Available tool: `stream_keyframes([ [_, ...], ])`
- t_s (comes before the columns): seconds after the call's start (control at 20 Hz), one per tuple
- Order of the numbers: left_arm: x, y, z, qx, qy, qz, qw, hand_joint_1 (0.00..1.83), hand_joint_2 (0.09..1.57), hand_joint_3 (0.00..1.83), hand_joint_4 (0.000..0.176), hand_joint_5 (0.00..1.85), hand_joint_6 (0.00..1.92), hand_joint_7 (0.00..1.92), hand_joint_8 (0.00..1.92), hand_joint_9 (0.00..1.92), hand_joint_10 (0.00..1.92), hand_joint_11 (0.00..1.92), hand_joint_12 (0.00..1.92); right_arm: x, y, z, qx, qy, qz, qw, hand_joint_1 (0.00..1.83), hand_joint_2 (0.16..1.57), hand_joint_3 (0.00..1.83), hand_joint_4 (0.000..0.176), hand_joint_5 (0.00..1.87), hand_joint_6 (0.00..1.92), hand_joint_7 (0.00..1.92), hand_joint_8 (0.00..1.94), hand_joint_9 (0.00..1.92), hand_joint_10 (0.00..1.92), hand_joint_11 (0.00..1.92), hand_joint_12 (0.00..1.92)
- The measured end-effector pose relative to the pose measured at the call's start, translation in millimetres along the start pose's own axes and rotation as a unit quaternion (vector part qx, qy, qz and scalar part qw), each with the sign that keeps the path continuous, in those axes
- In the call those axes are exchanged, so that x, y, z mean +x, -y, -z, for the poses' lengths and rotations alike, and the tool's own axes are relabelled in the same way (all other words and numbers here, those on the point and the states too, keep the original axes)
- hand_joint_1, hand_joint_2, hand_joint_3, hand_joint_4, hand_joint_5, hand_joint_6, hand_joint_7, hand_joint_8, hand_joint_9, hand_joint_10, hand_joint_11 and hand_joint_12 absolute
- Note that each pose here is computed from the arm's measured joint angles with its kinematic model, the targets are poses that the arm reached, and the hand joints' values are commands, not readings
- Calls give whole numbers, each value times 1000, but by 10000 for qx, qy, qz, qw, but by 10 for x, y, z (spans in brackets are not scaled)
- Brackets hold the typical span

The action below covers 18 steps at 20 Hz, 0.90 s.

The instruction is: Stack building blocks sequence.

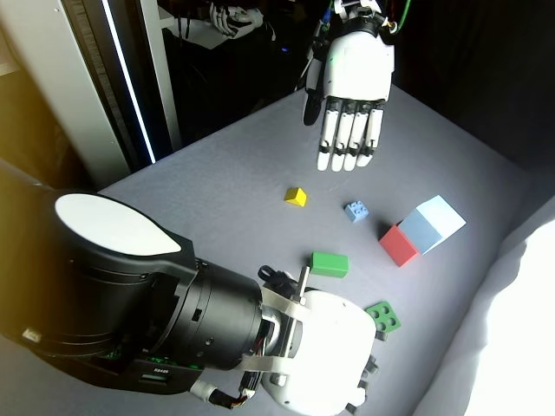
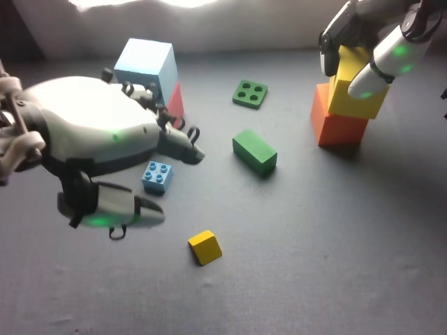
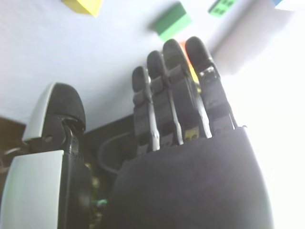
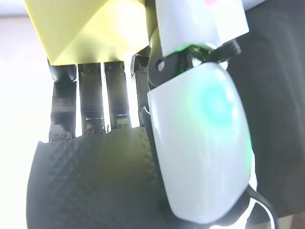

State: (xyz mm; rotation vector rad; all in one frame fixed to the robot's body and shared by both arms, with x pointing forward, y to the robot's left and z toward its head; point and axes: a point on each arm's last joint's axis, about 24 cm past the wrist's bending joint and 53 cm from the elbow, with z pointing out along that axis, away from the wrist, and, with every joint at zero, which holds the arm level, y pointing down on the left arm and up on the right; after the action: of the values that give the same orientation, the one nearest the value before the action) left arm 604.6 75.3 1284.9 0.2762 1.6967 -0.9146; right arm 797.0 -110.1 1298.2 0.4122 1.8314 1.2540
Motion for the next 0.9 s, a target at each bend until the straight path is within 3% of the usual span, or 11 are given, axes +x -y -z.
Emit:
stream_keyframes([
  [0.1,50,182,27,630,-19,-175,9979,651,1250,6,0,427,4,486,4,489,3,113,872,0,-23,-26,-24,49,3,10000,1339,1229,0,0,715,1297,840,1335,629,1550,247,1904],
  [0.15,127,305,63,1023,-156,-206,9944,688,1228,1,0,457,5,513,4,511,6,148,853,12,-36,-38,-34,44,-3,10000,1340,1228,0,0,715,1295,847,1326,630,1547,250,1903],
  [0.25,260,523,159,1674,-419,-369,9843,679,1235,3,0,435,0,499,0,504,1,136,848,13,-47,-51,-45,68,-39,10000,1337,1235,1,0,694,1327,833,1346,617,1561,264,1886],
  [0.35,418,677,267,2129,-658,-772,9718,658,1242,4,0,430,0,487,0,490,0,131,856,-1,-81,-58,-80,102,-122,9998,1337,1235,0,0,703,1319,829,1349,613,1564,257,1900],
  [0.45,479,718,307,2287,-752,-970,9657,661,1244,3,0,427,1,476,0,482,0,108,899,-37,-130,-56,-132,160,-185,9996,1336,1236,1,0,702,1332,817,1352,619,1563,268,1884],
  [0.65,427,708,346,2386,-644,-1172,9619,683,1233,0,0,438,5,492,6,498,6,126,908,-53,-146,-67,-151,214,-188,9995,1332,1247,1,0,676,1353,804,1381,606,1587,268,1884],
  [0.9,399,703,374,2483,-627,-1159,9597,681,1239,1,0,437,3,490,3,498,5,111,903,29,-59,-107,-71,160,-215,9996,1338,1232,1,0,696,1330,836,1344,624,1545,288,1862],
])
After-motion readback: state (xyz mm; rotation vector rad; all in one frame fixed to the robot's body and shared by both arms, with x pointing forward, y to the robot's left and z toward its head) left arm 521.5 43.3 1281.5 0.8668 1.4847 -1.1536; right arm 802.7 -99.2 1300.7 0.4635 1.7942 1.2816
